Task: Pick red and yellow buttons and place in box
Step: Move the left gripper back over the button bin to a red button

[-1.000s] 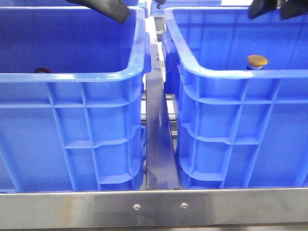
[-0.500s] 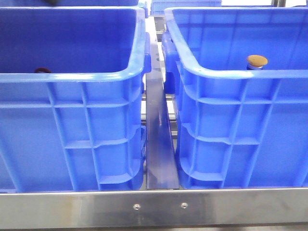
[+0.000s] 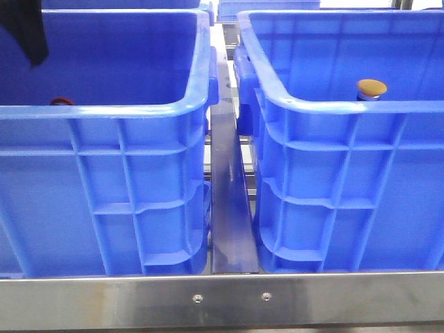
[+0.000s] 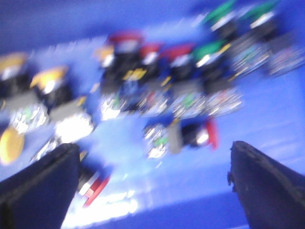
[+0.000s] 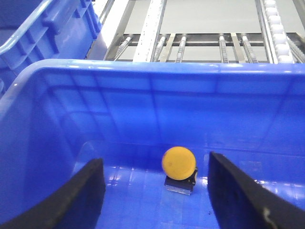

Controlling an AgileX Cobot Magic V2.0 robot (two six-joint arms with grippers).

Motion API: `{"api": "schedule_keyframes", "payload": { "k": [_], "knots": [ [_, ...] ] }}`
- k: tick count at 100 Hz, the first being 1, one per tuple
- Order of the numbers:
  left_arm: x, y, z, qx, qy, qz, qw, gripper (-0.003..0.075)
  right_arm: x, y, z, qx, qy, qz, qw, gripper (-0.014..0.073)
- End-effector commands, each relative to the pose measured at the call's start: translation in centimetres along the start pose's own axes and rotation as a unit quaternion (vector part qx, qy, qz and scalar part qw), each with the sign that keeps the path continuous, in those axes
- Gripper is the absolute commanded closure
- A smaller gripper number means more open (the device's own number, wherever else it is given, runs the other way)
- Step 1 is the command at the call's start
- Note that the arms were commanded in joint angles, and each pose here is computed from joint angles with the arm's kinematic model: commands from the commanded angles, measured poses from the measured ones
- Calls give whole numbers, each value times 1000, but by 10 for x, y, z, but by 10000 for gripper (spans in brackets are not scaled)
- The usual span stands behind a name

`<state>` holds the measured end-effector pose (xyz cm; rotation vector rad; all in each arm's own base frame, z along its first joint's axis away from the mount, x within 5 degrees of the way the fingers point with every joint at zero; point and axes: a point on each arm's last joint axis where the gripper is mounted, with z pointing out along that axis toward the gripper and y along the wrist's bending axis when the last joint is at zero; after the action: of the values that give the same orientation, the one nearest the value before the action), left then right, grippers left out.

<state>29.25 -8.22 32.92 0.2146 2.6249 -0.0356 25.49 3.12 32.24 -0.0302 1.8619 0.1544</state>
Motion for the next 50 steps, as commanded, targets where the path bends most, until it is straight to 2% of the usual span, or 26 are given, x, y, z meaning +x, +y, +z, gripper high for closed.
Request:
{"api": "schedule_keyframes", "payload": {
  "k": [1,50],
  "knots": [
    [-11,1,-10,-1,-28,-10,1000,121,-16,-1,-9,10,-36,-2,999,106],
    [-54,-4,40,-16,8,-8,1000,121,-16,-1,-9,10,-36,-2,999,106]
  ]
}}
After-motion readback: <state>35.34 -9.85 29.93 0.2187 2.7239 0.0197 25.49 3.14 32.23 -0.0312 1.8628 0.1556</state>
